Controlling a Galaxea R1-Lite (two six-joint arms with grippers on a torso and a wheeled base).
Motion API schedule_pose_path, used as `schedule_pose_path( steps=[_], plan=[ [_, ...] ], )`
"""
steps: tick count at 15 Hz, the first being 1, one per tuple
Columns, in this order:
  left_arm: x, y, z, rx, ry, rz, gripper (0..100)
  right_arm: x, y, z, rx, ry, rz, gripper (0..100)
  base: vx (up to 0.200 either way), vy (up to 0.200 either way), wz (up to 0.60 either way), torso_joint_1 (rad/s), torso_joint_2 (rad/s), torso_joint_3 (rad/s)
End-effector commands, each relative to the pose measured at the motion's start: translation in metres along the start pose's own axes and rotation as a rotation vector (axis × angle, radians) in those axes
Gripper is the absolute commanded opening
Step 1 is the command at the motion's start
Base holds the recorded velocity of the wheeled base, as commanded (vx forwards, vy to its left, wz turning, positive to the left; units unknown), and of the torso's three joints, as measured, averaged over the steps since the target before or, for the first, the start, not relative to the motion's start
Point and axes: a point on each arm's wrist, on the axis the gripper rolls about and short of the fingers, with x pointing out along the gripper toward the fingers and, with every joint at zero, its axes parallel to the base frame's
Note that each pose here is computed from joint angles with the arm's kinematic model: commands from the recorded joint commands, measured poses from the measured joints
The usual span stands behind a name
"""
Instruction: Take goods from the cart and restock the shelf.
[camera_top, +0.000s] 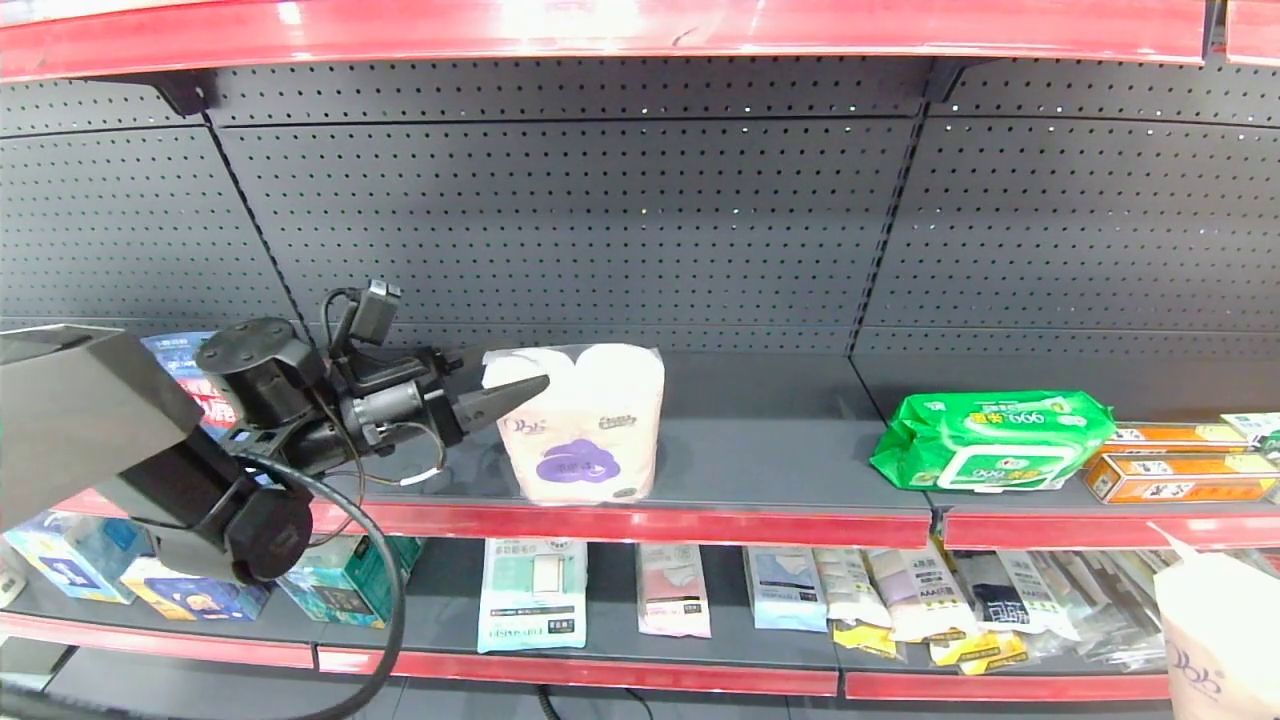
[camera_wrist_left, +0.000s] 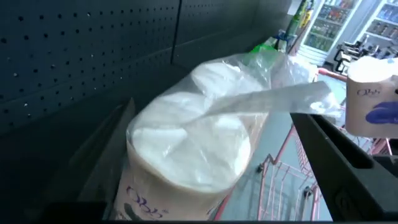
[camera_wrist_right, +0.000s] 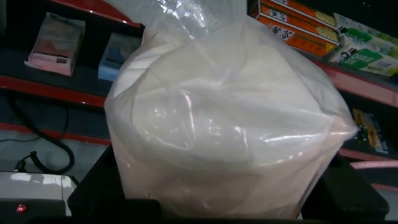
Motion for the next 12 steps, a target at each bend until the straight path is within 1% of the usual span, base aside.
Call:
schedule_pose_path(
  steps=[1, 2, 3, 4, 5, 8, 10, 11, 12],
  plan=[
    [-0.012, -0.012, 0.015, 0.016, -0.043, 0.101, 100, 0.0, 0.0, 0.0, 0.0, -0.003, -0.001, 0, 0.0, 0.0, 0.0, 0.0, 0.0, 0.0],
    [-0.017, -0.009, 0.015, 0.016, -0.06, 0.173, 100, 0.0, 0.0, 0.0, 0.0, -0.002, -0.001, 0, 0.0, 0.0, 0.0, 0.0, 0.0, 0.0],
    [-0.023, -0.004, 0.018, 0.023, -0.069, 0.203, 100, 0.0, 0.001, -0.001, 0.0, 0.001, 0.001, 0, 0.0, 0.0, 0.0, 0.0, 0.0, 0.0],
    [-0.026, -0.001, 0.018, 0.026, -0.071, 0.215, 100, 0.0, 0.001, -0.002, 0.0, 0.001, 0.001, 0, 0.0, 0.0, 0.0, 0.0, 0.0, 0.0],
    [-0.028, 0.001, 0.021, 0.033, -0.077, 0.221, 100, -0.001, 0.003, -0.007, 0.0, -0.003, -0.003, 0, 0.0, 0.0, 0.0, 0.0, 0.0, 0.0],
    [-0.024, 0.004, 0.03, 0.064, -0.103, 0.21, 100, -0.003, 0.004, -0.011, 0.002, -0.019, -0.014, 0, 0.0, 0.0, 0.0, 0.0, 0.0, 0.0],
    [-0.024, 0.002, 0.033, 0.071, -0.108, 0.206, 100, -0.003, 0.004, -0.01, 0.002, -0.021, -0.015, 0, 0.0, 0.0, 0.0, 0.0, 0.0, 0.0],
    [-0.027, -0.002, 0.04, 0.085, -0.12, 0.207, 100, -0.003, 0.003, -0.008, 0.002, -0.019, -0.014, 0, 0.0, 0.0, 0.0, 0.0, 0.0, 0.0],
    [-0.033, -0.003, 0.043, 0.098, -0.123, 0.227, 100, -0.003, 0.003, -0.008, 0.001, -0.016, -0.011, 0, 0.0, 0.0, 0.0, 0.0, 0.0, 0.0]
  ],
)
